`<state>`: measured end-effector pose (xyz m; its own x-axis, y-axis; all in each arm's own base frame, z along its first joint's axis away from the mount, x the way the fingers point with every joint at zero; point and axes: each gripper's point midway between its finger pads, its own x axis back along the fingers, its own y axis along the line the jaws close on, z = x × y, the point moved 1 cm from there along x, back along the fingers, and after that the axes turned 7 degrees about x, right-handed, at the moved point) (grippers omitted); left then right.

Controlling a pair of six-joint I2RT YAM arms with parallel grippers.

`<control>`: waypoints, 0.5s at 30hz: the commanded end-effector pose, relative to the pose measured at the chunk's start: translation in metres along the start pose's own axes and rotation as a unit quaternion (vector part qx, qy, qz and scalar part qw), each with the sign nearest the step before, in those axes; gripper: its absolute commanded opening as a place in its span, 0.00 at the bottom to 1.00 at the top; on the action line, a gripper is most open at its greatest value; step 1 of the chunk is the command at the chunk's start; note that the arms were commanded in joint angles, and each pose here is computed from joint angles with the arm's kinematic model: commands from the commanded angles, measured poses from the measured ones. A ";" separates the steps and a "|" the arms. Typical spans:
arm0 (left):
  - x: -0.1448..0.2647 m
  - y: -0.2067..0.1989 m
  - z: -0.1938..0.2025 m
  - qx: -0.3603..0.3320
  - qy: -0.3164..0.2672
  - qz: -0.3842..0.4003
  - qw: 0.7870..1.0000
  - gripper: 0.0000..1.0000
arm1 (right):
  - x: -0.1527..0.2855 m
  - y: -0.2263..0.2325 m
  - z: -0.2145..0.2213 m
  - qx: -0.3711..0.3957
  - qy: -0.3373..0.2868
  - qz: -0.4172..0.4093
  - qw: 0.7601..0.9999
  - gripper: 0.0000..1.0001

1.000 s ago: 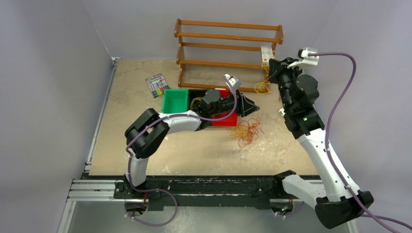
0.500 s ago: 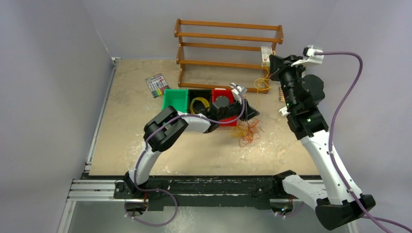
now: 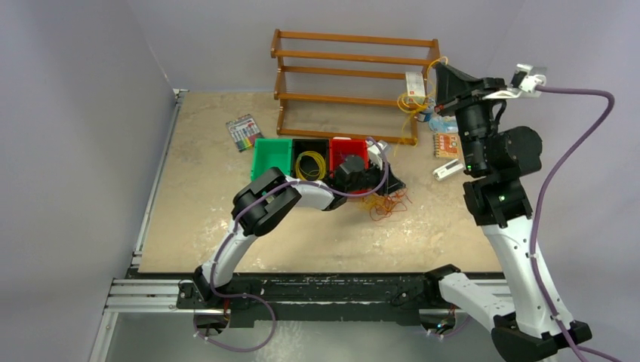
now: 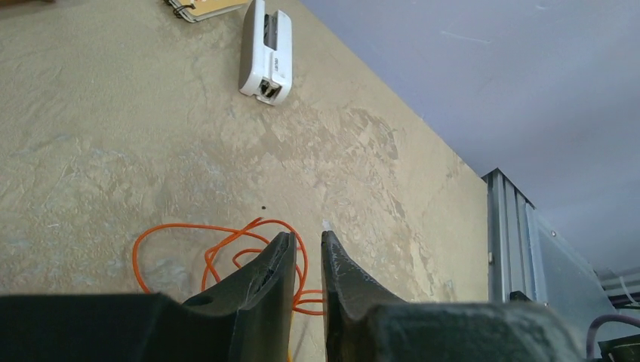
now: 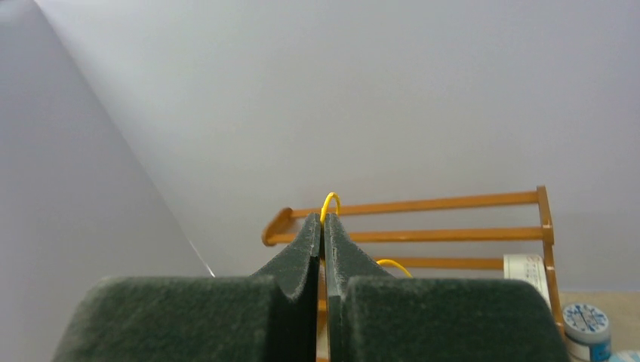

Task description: Untangle the cables

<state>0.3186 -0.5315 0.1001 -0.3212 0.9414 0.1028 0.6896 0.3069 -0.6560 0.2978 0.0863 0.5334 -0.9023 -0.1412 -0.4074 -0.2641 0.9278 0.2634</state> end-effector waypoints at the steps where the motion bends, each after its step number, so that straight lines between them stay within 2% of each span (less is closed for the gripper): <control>1: -0.005 -0.007 -0.016 -0.020 -0.019 0.006 1.000 0.18 | 0.018 0.013 -0.077 -0.010 -0.114 -0.023 0.993 0.00; 6: -0.005 -0.005 -0.013 -0.017 -0.015 0.003 1.000 0.18 | 0.031 0.015 -0.104 -0.009 -0.154 -0.026 0.988 0.00; 12: 0.003 -0.015 -0.031 -0.035 -0.023 -0.010 0.999 0.18 | 0.029 0.012 -0.093 0.003 -0.135 -0.019 0.991 0.00; 15: 0.015 -0.018 -0.054 -0.037 -0.042 -0.035 0.998 0.19 | 0.029 0.009 -0.088 0.007 -0.128 -0.014 0.992 0.00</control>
<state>0.3213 -0.5252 0.0854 -0.3454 0.9217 0.1764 0.6701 0.3739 -0.6412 0.2415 0.0670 0.5937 -0.7904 -0.1050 -0.6035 -0.3087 0.9192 0.2444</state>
